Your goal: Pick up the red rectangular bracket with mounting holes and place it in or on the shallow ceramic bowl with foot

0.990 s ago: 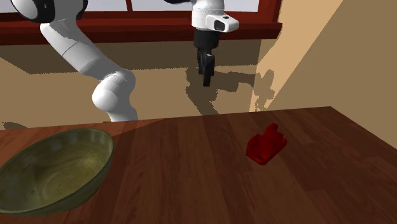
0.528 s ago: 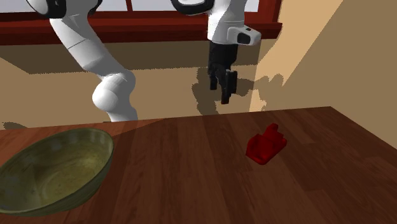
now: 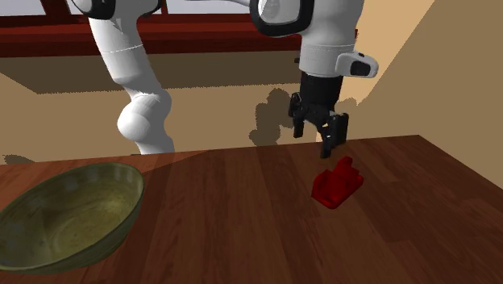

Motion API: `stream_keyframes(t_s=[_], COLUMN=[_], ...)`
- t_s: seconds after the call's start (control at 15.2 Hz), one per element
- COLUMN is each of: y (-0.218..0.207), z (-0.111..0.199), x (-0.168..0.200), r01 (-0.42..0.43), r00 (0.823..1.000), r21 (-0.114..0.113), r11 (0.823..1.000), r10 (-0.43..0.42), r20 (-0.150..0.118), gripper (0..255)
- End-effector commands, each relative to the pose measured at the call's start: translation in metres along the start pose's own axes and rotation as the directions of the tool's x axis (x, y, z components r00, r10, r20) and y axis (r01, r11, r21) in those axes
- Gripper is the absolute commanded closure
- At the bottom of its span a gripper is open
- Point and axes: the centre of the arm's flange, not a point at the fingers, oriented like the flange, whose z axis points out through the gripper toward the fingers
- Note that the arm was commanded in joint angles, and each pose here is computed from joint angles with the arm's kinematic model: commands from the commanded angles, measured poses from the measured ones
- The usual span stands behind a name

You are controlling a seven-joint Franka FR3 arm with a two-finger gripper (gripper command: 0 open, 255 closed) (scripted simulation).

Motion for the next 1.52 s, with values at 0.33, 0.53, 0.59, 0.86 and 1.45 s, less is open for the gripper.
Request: stream_keyframes(t_s=[0.33,0.53,0.59,0.86,1.45], y=[0.073,0.073,0.074,0.074,0.074], z=[0.012,0.027,0.033,0.051,0.051], x=[0.028,0.028,0.028,0.028,0.028], r01=[0.124,0.124,0.124,0.124,0.124], r00=[0.992,0.992,0.992,0.992,0.992], r21=[-0.037,-0.037,-0.037,-0.037,-0.037], r11=[0.992,0.992,0.992,0.992,0.992], r10=[-0.124,-0.124,-0.124,-0.124,-0.124], r20=[-0.002,-0.002,-0.002,-0.002,-0.002], gripper=[0,0,0,0,255])
